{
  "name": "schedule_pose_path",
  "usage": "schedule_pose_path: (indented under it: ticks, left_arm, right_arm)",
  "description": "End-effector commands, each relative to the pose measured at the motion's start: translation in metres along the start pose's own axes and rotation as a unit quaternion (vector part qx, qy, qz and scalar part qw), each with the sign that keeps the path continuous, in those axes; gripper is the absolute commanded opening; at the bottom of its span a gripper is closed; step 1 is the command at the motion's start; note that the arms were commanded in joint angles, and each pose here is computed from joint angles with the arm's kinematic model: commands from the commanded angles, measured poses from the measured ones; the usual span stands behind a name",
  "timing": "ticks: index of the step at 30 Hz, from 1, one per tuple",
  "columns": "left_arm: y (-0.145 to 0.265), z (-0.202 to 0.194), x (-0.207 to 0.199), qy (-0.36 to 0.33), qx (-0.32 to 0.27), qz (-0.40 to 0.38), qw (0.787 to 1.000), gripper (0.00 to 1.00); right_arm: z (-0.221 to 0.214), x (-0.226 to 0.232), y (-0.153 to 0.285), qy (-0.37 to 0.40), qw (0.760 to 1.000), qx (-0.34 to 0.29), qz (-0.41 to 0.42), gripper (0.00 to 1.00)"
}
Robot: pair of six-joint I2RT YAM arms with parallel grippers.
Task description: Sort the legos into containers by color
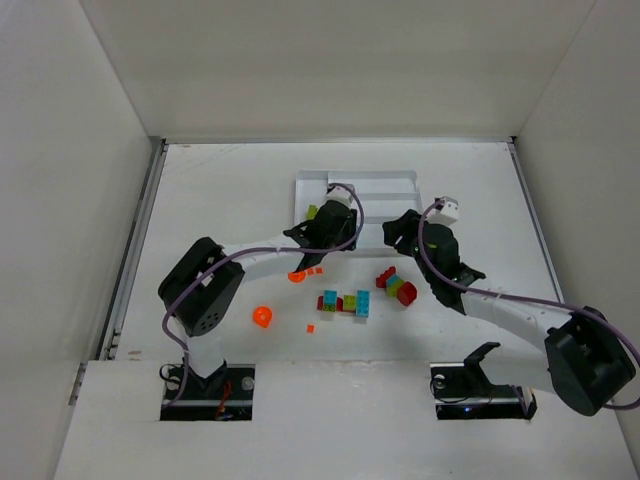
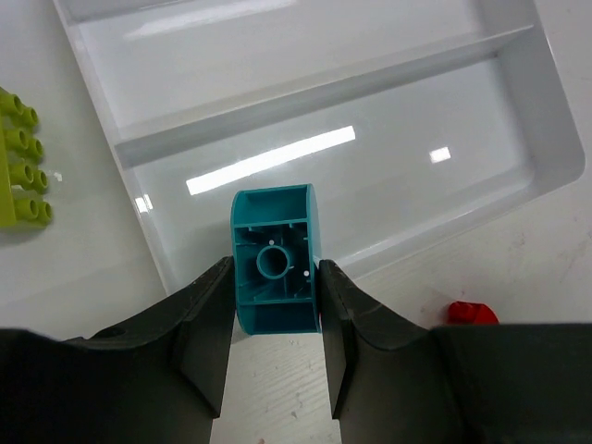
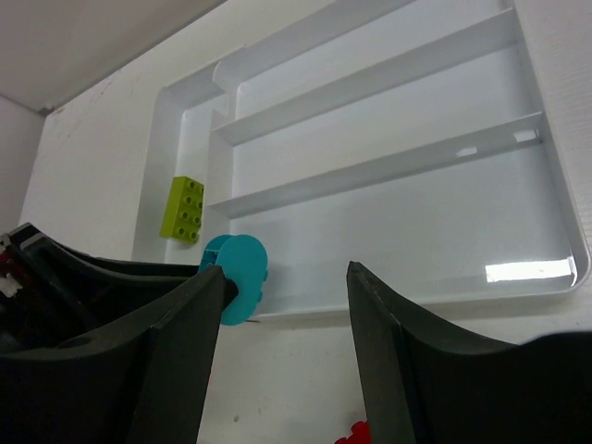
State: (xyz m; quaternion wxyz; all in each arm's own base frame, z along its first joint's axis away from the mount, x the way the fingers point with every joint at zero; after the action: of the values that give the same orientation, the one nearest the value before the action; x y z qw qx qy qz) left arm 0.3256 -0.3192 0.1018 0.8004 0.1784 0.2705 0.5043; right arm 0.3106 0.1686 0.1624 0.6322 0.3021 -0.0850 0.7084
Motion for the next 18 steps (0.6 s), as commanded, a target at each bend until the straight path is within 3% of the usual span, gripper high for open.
schedule_pose_path:
  ticks: [1, 7, 11, 14, 16, 18]
  left_arm:
    - [-0.001, 0.024, -0.006, 0.004, -0.025, -0.014, 1.0, 0.26]
    - [-0.005, 0.027, 0.001, 0.013, -0.03, -0.01, 0.999, 0.35]
    - [-0.003, 0.03, 0.006, 0.018, -0.035, -0.003, 0.999, 0.59]
    - [0.014, 0.041, 0.007, 0.023, -0.058, -0.007, 0.998, 0.64]
    - [0.033, 0.052, 0.008, 0.029, -0.083, -0.01, 0.996, 0.64]
    - [0.054, 0.063, 0.011, 0.035, -0.11, -0.011, 0.993, 0.64]
  right_arm:
    - [0.016, 0.01, -0.004, -0.015, 0.999, -0.034, 0.013, 0.62]
    - [0.013, 0.01, -0.008, -0.011, 0.999, -0.029, 0.011, 0.64]
    - [0.014, 0.011, -0.007, -0.008, 0.999, -0.029, 0.015, 0.68]
    - [0.013, 0.016, -0.005, 0.001, 0.999, -0.027, 0.021, 0.69]
    - [0.012, 0.023, -0.003, 0.013, 0.999, -0.026, 0.028, 0.66]
    - [0.009, 0.033, -0.002, 0.03, 0.999, -0.02, 0.041, 0.56]
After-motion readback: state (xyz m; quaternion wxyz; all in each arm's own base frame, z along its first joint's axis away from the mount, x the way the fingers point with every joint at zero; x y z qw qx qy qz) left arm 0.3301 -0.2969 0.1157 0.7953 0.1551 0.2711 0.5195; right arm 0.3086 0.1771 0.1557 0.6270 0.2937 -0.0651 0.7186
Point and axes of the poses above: each gripper's point midway between its finger pads, its own y axis back along the fingers, its own x axis along the line the jaws close on, z = x × y, the point moved 3 cm from there along y, back along the fingers
